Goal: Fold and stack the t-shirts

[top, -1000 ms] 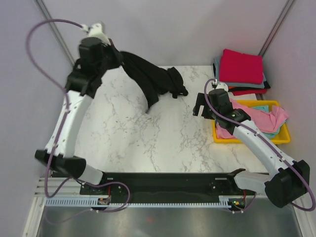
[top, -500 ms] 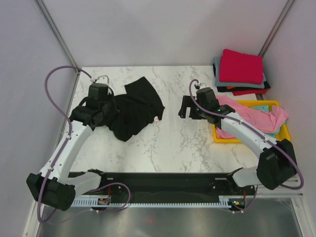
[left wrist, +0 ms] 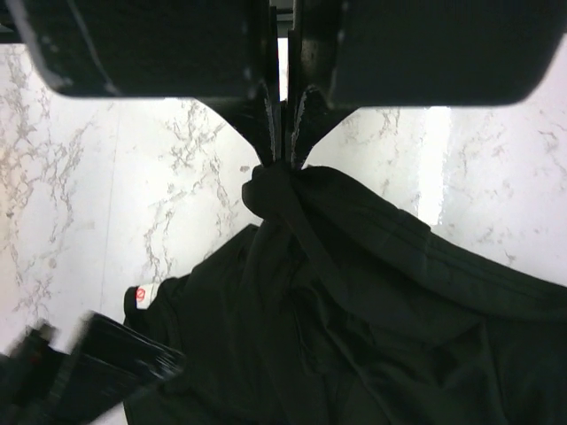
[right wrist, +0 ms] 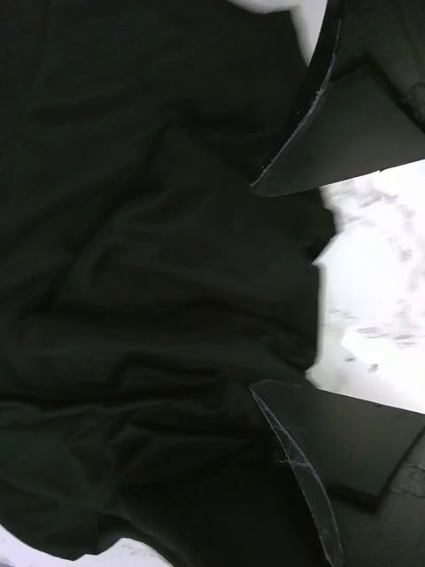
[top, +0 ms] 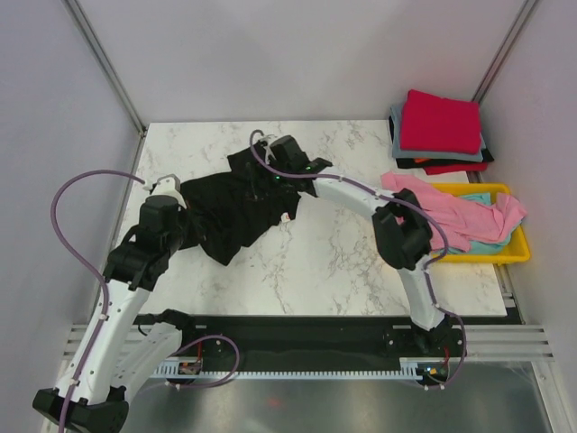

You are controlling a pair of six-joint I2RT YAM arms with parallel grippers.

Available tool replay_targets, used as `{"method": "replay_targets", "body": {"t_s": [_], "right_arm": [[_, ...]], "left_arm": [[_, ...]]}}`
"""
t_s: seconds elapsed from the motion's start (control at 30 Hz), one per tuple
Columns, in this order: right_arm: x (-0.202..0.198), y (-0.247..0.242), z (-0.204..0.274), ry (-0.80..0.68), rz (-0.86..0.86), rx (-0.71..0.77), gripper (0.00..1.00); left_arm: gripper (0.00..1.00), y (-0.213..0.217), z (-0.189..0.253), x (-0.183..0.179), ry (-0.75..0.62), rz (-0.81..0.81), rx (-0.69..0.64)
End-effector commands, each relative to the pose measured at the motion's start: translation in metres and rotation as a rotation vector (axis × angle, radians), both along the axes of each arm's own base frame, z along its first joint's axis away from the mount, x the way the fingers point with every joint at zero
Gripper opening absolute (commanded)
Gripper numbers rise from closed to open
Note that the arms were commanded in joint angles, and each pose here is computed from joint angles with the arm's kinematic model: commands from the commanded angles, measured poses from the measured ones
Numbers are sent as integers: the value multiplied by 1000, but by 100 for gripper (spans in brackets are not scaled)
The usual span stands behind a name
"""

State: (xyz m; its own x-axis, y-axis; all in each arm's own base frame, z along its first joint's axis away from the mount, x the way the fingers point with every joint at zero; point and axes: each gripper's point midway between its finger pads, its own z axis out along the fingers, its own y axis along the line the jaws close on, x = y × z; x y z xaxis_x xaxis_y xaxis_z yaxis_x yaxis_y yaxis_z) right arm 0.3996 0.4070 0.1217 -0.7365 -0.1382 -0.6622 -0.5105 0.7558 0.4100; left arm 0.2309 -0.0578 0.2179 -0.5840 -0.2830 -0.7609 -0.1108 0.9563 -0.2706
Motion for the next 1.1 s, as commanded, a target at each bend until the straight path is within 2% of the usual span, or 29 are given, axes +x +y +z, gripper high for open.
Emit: {"method": "replay_targets", "body": {"t_s": [0.0,0.07,0.17,0.33,0.43,0.47,0.5,0.53,0.57,0.6,0.63,0.67,0.7,0.73,0.77,0.83,0.87,1.07], "right_arm": [[18,21,-24,-24,21,-126,93],[35,27,-46,-42,-3,-189,91],[37,23,-74,-14,-8,-238,91],[16,9,-94,63,-2,-247,92],[-1,-23,-120,146,-48,-314,93],[-13,-46,-130,198,-76,-350,94],[-20,-60,-135,246,-126,-351,94],[-26,-68,-120,259,-148,-319,94],[-57,-99,-146,350,-178,-366,94],[-57,-111,-145,361,-235,-326,94],[-63,-118,-121,336,-257,-279,94],[-94,-145,-141,393,-280,-324,95],[-102,-149,-133,371,-279,-302,95],[-107,-150,-103,330,-321,-242,95],[-129,-165,-109,351,-336,-267,95],[-141,-167,-77,309,-343,-198,95],[-154,-175,-75,312,-343,-240,95],[-143,-184,-9,146,-344,-240,95]], "left_arm": [[3,-6,1,-9,6,23,-87],[3,-6,1,-15,11,20,-96],[3,-2,-6,-20,29,21,-76],[3,-1,-4,-22,22,30,-77],[3,-2,-2,-19,25,27,-77],[3,-2,0,-18,20,27,-74],[3,-1,3,-16,14,25,-65],[3,1,6,-15,4,31,-56],[3,2,7,-14,1,33,-49],[3,3,10,-13,-8,35,-44],[3,4,10,-12,-7,36,-36],[4,3,11,-11,-7,30,-36],[4,1,8,-11,1,18,-35],[4,-6,4,-10,21,-13,-50],[3,-10,3,-9,27,-32,-61],[2,-16,-3,-10,53,-62,-73],[2,-16,-4,-10,59,-61,-70],[2,-9,-7,-7,42,-56,-25]]}}
